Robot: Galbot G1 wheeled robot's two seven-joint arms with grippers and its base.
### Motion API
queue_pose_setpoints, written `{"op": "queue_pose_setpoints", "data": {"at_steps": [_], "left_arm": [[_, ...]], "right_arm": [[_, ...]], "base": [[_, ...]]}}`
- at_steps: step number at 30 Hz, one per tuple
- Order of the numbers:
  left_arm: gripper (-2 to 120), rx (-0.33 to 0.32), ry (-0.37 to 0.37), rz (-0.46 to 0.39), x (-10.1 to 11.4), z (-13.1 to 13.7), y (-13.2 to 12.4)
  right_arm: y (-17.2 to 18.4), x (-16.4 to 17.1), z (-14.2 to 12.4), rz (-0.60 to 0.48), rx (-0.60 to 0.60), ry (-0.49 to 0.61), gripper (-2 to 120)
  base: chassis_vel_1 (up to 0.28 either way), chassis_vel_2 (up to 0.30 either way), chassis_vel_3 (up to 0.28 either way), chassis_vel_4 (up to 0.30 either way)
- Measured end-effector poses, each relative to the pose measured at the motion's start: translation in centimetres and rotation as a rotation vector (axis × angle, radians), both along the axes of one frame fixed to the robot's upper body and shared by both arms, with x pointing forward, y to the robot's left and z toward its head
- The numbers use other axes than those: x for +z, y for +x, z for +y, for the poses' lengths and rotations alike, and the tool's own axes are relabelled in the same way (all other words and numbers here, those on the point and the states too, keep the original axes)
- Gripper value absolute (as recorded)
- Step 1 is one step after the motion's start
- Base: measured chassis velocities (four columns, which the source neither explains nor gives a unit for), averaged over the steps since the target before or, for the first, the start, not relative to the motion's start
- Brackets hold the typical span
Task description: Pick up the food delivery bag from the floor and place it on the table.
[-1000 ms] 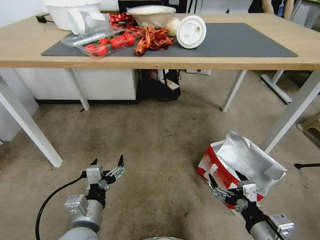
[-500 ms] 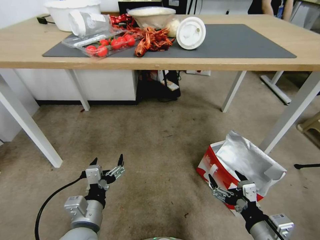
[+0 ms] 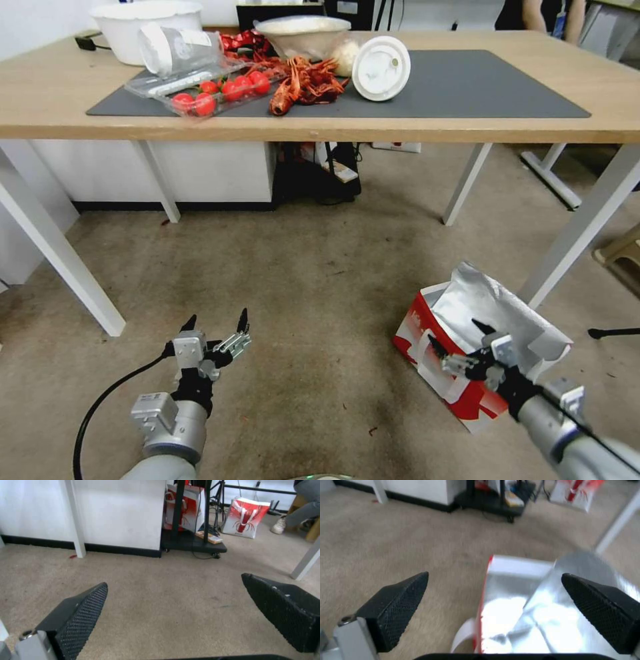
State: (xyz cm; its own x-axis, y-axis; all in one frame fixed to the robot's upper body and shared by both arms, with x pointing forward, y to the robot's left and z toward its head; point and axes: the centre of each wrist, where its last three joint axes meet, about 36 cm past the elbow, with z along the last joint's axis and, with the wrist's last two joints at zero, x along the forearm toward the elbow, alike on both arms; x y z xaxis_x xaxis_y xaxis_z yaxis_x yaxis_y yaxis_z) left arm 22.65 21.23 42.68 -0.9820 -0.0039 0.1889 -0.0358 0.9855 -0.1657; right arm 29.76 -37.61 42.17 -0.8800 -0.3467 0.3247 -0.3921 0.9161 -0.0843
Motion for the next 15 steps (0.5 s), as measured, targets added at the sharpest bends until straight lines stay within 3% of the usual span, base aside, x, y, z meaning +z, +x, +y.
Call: {"op": "queue_pose_setpoints", "data": {"at_steps": [6,9,15], "left_arm": [[100,0.006,0.013,-0.002,0.0,0.1,0.1],[100,0.004,0.022,-0.006,0.3,0.2,-0.2],[100,0.008,0.025,-0.015,0.2,0.1,-0.6]], "right_arm": [[4.4,0.0,-3.6,-0.049,0.026,-0.049,100],[7.4,-0.9,-7.2,-0.047,0.024,-0.106,100],[9.5,-1.9,-9.5,-0.055,0.032,-0.146,100]], "base": [[0.000,0.000,0.000,0.000],[0.000,0.000,0.000,0.000],[0.000,0.000,0.000,0.000]]}}
